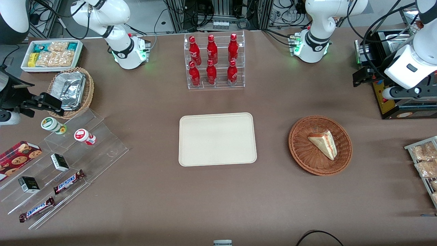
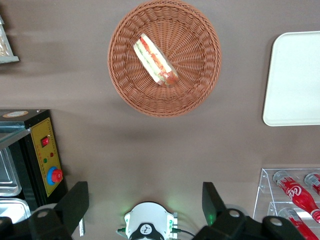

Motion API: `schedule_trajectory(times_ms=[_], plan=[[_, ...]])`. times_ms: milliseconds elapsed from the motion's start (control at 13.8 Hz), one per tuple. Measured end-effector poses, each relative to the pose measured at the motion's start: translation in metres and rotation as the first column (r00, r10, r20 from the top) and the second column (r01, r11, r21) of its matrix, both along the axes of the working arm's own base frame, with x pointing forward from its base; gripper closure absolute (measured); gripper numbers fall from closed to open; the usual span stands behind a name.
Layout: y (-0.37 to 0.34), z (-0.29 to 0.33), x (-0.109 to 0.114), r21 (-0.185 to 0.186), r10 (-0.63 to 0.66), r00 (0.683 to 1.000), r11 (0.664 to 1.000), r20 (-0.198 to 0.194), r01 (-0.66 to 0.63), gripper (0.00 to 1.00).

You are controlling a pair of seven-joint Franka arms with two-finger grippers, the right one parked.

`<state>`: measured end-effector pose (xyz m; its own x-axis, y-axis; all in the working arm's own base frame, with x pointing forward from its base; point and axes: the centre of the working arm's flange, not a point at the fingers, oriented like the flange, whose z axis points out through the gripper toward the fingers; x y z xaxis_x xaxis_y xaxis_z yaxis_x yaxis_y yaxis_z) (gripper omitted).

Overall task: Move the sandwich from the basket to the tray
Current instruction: 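Move the left gripper over the wicker basket toward the sandwich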

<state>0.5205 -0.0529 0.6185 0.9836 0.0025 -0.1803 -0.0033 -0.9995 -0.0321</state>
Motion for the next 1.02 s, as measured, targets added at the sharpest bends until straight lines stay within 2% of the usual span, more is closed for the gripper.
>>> schedule_trajectory(times_ms=[218,435,726,1016], plan=[[0.0,0.001,0.005,0.0,-0.001,0.999,1.0,0.037,0.001,0.0],[0.0,-0.015,0.008,0.002,-0.001,1.0,1.0,0.023,0.001,0.0],[-0.002,-0.07,0.016,0.002,-0.005,1.0,1.0,0.014,0.005,0.0],[-0.003,-0.133,0.019,-0.002,-0.011,0.999,1.0,0.047,0.011,0.0]])
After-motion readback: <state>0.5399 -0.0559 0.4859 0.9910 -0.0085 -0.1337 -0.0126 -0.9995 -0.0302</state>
